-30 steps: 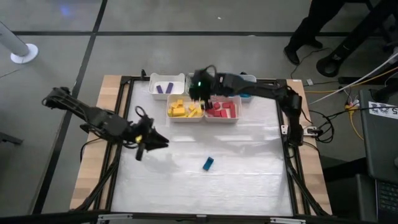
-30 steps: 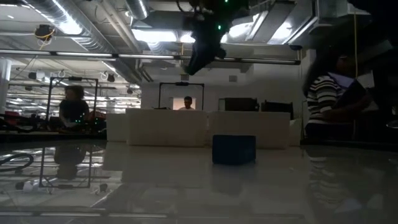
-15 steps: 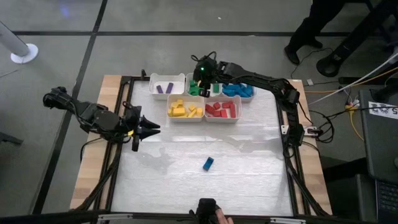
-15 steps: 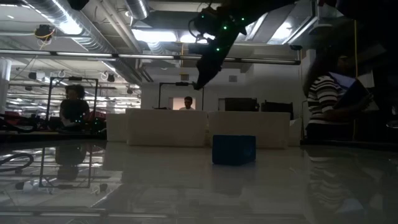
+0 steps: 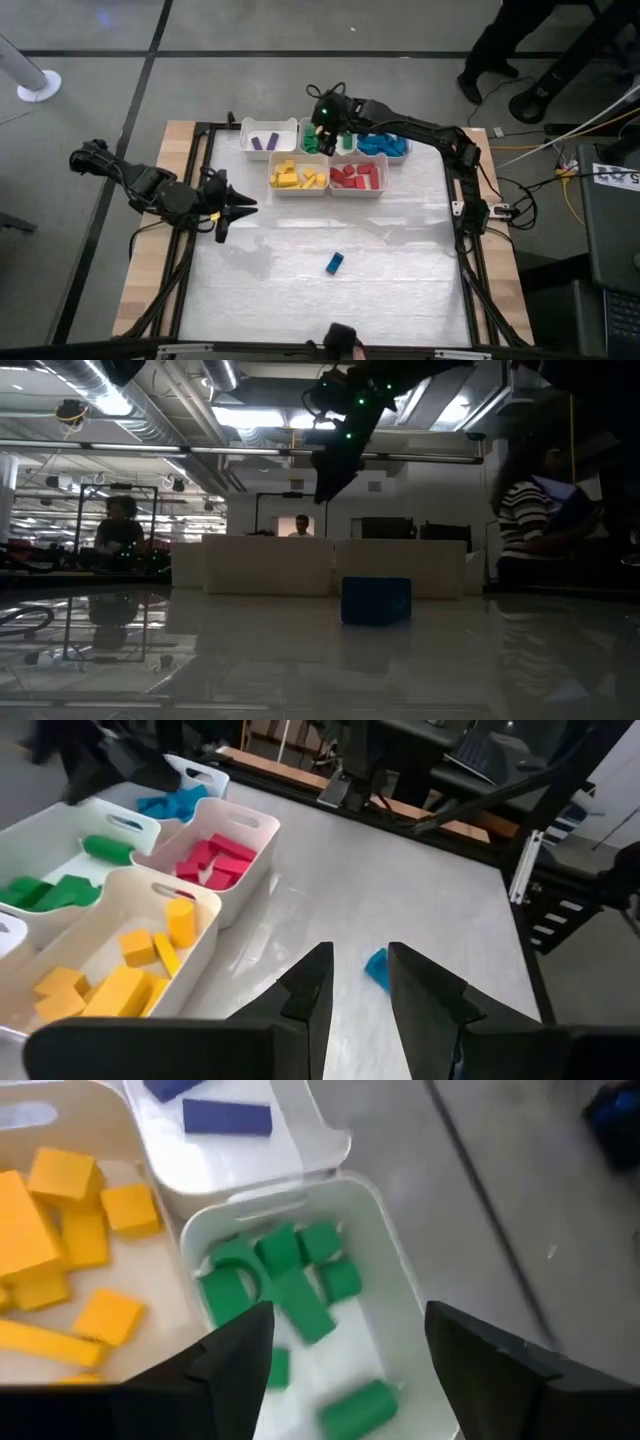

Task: Sort blocks
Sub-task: Put the blue block into the top right bin

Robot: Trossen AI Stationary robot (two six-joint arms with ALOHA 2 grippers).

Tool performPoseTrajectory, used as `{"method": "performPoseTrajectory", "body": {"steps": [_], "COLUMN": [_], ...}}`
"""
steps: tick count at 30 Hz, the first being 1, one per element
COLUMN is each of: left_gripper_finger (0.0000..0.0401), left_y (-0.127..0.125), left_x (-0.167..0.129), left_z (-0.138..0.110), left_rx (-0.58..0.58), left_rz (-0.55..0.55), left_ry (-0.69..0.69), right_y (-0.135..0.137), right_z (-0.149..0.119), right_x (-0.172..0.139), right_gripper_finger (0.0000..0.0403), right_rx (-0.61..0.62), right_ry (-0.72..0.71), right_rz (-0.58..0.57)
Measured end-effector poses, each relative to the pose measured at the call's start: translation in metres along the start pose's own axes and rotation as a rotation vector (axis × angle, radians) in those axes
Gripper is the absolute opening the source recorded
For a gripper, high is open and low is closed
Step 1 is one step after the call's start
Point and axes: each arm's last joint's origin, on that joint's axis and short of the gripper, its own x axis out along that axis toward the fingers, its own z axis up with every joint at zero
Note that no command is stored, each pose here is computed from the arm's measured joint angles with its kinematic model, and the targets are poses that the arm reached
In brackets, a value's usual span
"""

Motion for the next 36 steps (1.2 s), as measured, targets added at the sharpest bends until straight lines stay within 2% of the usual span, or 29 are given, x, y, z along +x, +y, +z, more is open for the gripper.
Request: {"method": "performPoseTrajectory", "body": {"steps": [4, 10, 13, 16, 19, 23, 28, 32, 36], "left_gripper_finger": [0.0086, 0.0086, 0.0086, 0.0086, 0.0086, 0.0086, 0.0086, 0.0086, 0.0086], "left_y": [0.0, 0.001, 0.001, 0.001, 0.001, 0.001, 0.001, 0.001, 0.001], "left_x": [0.0, 0.0, 0.0, 0.001, 0.001, 0.001, 0.001, 0.001, 0.001], "left_z": [0.0, 0.001, 0.001, 0.001, 0.001, 0.001, 0.001, 0.001, 0.001], "left_rx": [0.016, 0.047, 0.067, 0.08, 0.08, 0.078, 0.108, 0.123, 0.123], "left_rz": [0.019, 0.048, 0.055, 0.056, 0.056, 0.056, 0.056, 0.056, 0.056], "left_ry": [-0.009, -0.022, -0.025, -0.025, -0.024, -0.024, -0.024, -0.023, -0.023], "right_y": [0.012, 0.048, 0.073, 0.099, 0.124, 0.152, 0.182, 0.202, 0.219], "right_z": [-0.001, 0.004, 0.006, 0.006, 0.004, -0.003, -0.017, -0.026, -0.032], "right_x": [-0.016, -0.041, -0.051, -0.06, -0.07, -0.084, -0.102, -0.115, -0.124], "right_gripper_finger": [0.0254, 0.0248, 0.0248, 0.0248, 0.0248, 0.0248, 0.0248, 0.0248, 0.0248], "right_rx": [0.163, 0.5, 0.56, 0.566, 0.597, 0.702, 0.828, 0.923, 1.006], "right_ry": [0.091, 0.208, 0.251, 0.283, 0.303, 0.371, 0.45, 0.443, 0.425], "right_rz": [0.085, 0.333, 0.44, 0.466, 0.448, 0.392, 0.263, 0.156, 0.107]}}
